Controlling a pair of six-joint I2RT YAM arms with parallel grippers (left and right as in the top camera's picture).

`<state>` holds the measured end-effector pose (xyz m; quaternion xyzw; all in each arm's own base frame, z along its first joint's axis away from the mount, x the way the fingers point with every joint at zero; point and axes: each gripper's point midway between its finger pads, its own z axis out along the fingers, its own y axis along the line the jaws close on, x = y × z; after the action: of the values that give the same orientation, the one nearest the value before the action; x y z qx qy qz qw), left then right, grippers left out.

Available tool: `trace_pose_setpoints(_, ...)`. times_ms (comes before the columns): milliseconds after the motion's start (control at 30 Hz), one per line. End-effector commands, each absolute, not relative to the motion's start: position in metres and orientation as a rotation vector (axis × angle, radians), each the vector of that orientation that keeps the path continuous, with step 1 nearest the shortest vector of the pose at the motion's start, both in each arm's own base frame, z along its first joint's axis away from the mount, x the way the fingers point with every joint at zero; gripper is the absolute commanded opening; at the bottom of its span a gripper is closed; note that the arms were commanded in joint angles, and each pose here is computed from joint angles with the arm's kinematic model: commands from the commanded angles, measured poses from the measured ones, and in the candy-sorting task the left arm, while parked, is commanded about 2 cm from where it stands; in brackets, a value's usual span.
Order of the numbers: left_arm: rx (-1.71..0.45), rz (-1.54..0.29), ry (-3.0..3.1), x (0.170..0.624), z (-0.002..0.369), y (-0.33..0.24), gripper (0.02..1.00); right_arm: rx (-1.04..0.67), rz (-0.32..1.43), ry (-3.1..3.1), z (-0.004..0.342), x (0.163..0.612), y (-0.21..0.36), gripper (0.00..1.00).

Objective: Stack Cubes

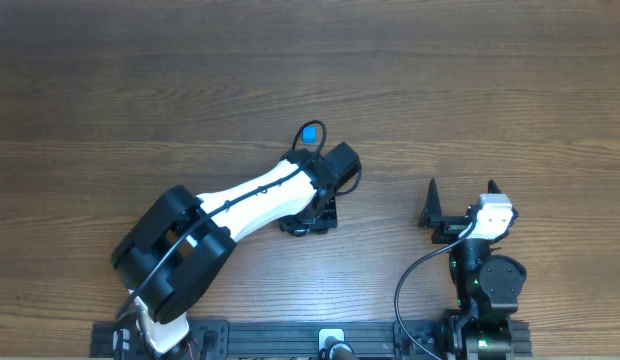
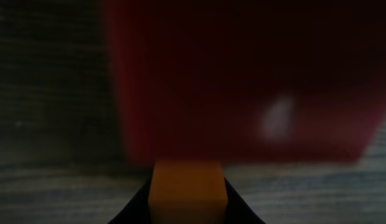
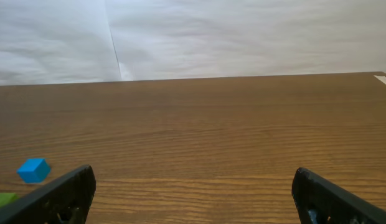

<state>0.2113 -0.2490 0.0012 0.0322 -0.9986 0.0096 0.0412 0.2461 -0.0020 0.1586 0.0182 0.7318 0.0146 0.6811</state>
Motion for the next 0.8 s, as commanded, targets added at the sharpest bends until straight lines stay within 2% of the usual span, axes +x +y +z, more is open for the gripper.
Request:
trace_pose_setpoints(33,0.108,0.090,-3.081,0.210,0.023,-0.250,0.233,0.042,0.029,1.646,0.156,0.246,-0.002,0.993)
trace_pose_setpoints(467,0.081,0.151,-3.165,0.239,0.082,-0.264,0.237,0.042,0.029,1.645,0.157,0.246,-0.002,0.993)
trace_pose_setpoints(800,0.136,0.175,-3.173,0.264,0.090,-0.247,0.220,0.042,0.029,1.646,0.156,0.246,-0.002,0.991)
